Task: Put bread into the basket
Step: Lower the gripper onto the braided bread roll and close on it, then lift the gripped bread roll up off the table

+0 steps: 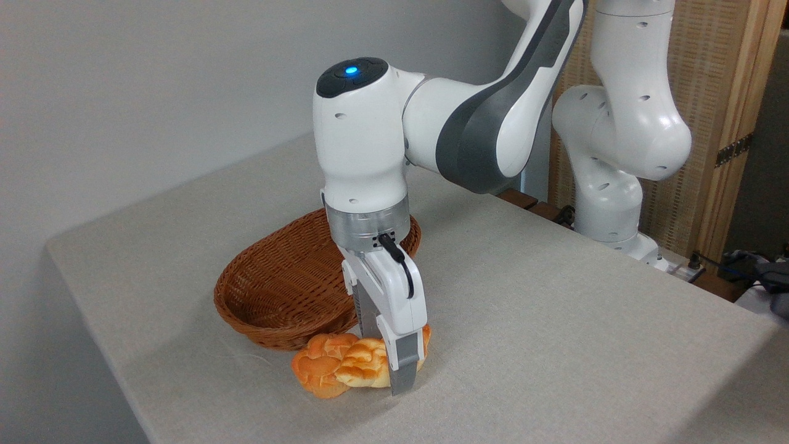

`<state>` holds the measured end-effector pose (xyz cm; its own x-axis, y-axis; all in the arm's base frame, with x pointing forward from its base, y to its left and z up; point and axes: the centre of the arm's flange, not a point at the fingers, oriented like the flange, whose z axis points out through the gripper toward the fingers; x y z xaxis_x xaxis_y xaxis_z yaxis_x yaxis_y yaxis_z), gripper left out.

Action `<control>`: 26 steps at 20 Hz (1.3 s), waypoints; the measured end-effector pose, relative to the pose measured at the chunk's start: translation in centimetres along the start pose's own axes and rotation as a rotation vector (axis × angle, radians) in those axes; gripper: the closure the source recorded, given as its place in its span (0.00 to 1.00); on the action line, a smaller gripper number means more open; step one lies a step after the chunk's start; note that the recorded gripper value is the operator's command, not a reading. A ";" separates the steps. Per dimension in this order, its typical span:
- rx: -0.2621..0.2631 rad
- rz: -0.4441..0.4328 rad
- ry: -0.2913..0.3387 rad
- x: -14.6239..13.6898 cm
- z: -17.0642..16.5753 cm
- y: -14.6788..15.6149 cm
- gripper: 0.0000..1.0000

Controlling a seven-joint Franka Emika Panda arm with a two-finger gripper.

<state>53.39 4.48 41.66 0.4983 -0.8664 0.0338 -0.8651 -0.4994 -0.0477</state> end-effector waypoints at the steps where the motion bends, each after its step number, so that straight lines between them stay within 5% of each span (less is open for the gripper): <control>1: 0.000 0.001 0.000 0.0 0.0 0.0 0.80; 15: 0.012 0.003 0.009 0.0 -0.8 0.0 0.74; 26: 0.066 0.013 0.050 -0.1 -4.9 -0.5 0.72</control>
<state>53.46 4.79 46.58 0.4816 -0.8725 0.0825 -0.8652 -0.4884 -0.1140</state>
